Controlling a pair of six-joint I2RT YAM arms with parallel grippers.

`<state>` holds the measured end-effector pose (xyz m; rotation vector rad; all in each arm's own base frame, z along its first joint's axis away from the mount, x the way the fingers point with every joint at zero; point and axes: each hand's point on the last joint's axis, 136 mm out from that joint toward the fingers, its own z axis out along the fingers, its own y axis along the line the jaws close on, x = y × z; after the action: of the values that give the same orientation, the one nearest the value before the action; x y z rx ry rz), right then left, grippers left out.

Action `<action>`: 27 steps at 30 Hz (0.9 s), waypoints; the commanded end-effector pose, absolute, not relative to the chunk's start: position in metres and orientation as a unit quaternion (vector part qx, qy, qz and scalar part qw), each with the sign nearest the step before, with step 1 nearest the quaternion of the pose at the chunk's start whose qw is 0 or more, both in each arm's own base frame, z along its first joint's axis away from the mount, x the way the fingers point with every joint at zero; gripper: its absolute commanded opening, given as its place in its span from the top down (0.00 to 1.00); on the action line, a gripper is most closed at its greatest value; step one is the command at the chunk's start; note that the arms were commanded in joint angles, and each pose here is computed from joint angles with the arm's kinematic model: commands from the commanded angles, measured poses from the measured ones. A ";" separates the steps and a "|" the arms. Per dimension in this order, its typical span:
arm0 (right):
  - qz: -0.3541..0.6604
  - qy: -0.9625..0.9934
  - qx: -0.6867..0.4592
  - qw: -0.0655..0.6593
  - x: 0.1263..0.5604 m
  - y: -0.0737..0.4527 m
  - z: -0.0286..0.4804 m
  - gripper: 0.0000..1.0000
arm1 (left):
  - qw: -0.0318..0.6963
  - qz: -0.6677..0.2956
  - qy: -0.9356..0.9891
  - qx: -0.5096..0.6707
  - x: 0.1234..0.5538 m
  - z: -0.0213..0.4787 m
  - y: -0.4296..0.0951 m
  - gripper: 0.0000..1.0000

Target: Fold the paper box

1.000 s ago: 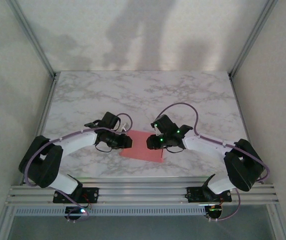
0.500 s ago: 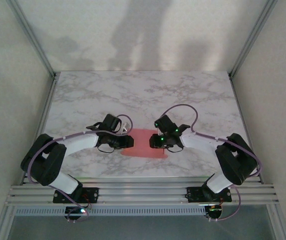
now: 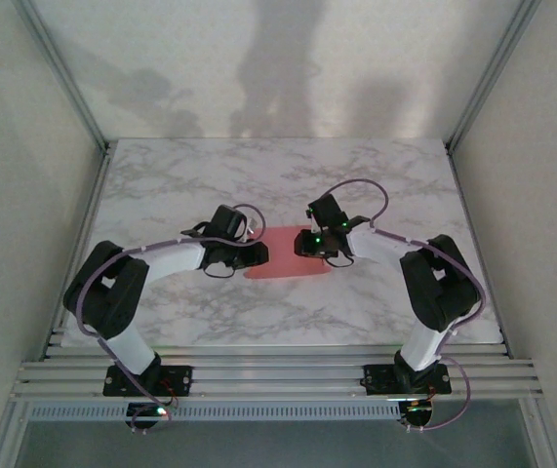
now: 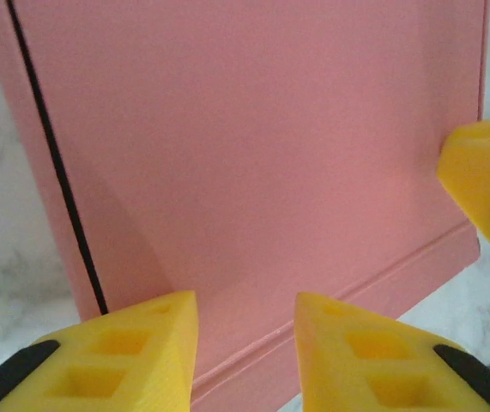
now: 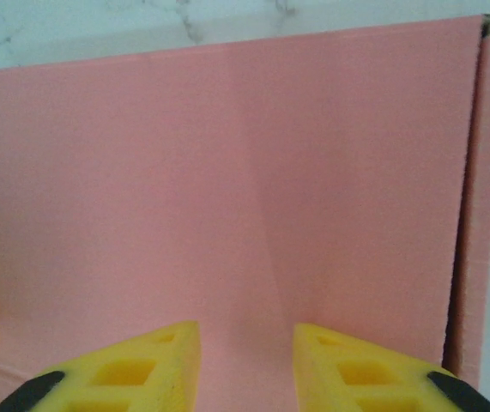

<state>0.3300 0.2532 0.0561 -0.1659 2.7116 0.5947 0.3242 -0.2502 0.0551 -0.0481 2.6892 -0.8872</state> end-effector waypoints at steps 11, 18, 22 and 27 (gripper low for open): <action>0.199 0.953 -0.105 0.203 0.287 0.218 0.092 0.32 | 0.245 -0.256 0.935 0.013 0.328 0.098 -0.218 0.16; 0.256 0.941 -0.095 0.198 0.278 0.215 0.094 0.01 | 0.260 -0.306 0.916 0.011 0.331 0.105 -0.225 0.01; 0.294 0.931 -0.093 0.195 0.284 0.222 0.092 0.01 | 0.240 -0.338 0.910 0.002 0.333 0.097 -0.238 0.01; 0.313 0.927 -0.079 0.191 0.294 0.224 0.088 0.01 | 0.217 -0.316 0.923 -0.021 0.335 0.078 -0.233 0.01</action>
<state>0.2896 0.2168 0.0881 -0.2284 2.6240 0.7993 0.3310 -0.2324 0.0811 -0.0160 2.5484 -0.8625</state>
